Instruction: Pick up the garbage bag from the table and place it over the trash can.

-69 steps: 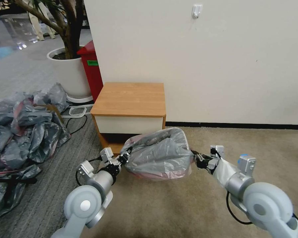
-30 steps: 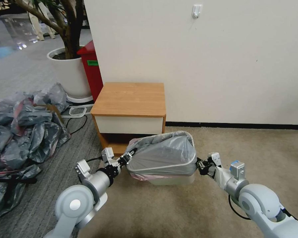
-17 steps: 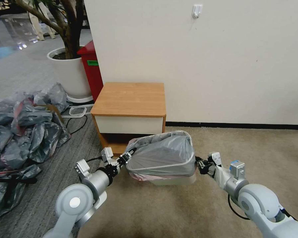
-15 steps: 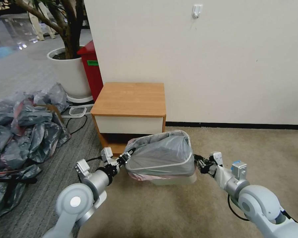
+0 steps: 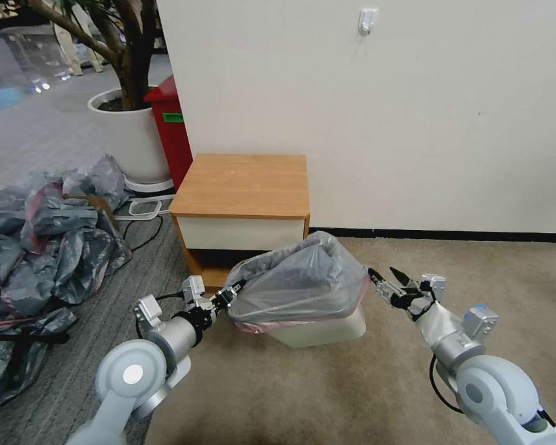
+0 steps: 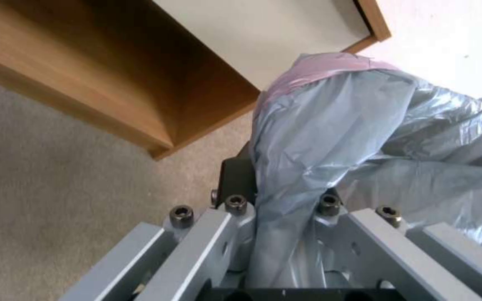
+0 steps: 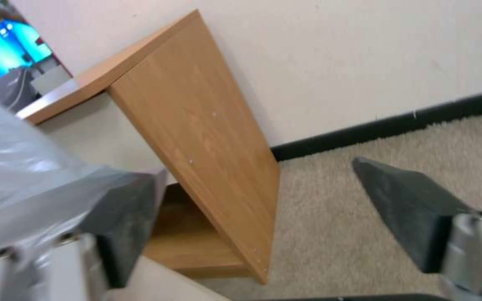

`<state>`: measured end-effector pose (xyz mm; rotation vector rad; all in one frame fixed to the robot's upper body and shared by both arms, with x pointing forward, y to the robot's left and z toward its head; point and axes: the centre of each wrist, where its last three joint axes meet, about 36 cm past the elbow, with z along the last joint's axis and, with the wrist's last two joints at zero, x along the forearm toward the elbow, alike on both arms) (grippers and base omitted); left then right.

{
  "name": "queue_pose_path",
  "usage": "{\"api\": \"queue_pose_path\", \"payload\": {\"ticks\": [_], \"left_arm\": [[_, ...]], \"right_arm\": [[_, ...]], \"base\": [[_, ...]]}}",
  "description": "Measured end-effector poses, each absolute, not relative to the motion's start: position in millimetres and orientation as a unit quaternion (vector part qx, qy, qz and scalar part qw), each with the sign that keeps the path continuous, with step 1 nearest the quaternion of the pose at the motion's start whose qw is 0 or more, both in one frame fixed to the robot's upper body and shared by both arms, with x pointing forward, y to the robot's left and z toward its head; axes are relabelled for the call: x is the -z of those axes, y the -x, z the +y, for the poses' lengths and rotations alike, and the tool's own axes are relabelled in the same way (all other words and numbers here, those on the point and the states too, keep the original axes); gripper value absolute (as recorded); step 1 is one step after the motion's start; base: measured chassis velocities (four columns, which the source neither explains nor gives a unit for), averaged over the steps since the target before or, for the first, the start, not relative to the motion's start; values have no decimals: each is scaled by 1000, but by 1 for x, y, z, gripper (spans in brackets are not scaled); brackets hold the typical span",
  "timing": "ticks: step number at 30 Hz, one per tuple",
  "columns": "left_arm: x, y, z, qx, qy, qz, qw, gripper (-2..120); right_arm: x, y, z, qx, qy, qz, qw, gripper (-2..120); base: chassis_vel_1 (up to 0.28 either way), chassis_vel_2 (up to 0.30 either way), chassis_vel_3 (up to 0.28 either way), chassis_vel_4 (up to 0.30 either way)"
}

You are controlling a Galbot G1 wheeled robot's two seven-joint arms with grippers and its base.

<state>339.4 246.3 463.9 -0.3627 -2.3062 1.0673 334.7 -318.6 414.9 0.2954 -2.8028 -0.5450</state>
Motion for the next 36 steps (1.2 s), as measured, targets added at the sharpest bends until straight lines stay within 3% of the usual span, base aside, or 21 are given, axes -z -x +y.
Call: {"api": "queue_pose_path", "payload": {"ticks": [6, 17, 23, 30, 36], "left_arm": [[-468, -338, 248, -399, 134, -861, 284, 7], [-465, -343, 258, -391, 117, -867, 286, 7], [-468, -346, 261, -379, 116, -872, 289, 7], [-477, -343, 253, -305, 112, -902, 284, 7], [-485, -338, 241, -247, 117, -924, 267, 7]], "right_arm": [[-420, -331, -326, 227, -98, -957, 153, 100], [-427, -315, -325, 330, -137, -920, 163, 100], [-445, -303, -326, 350, -173, -911, 132, 100], [-524, -316, -297, 209, -260, -939, 80, 98], [-575, -330, -251, 30, -345, -934, 89, 77]], "base": [[0, 0, 0, 0], [0, 0, 0, 0], [0, 0, 0, 0], [0, 0, 0, 0], [0, 0, 0, 0]]}}
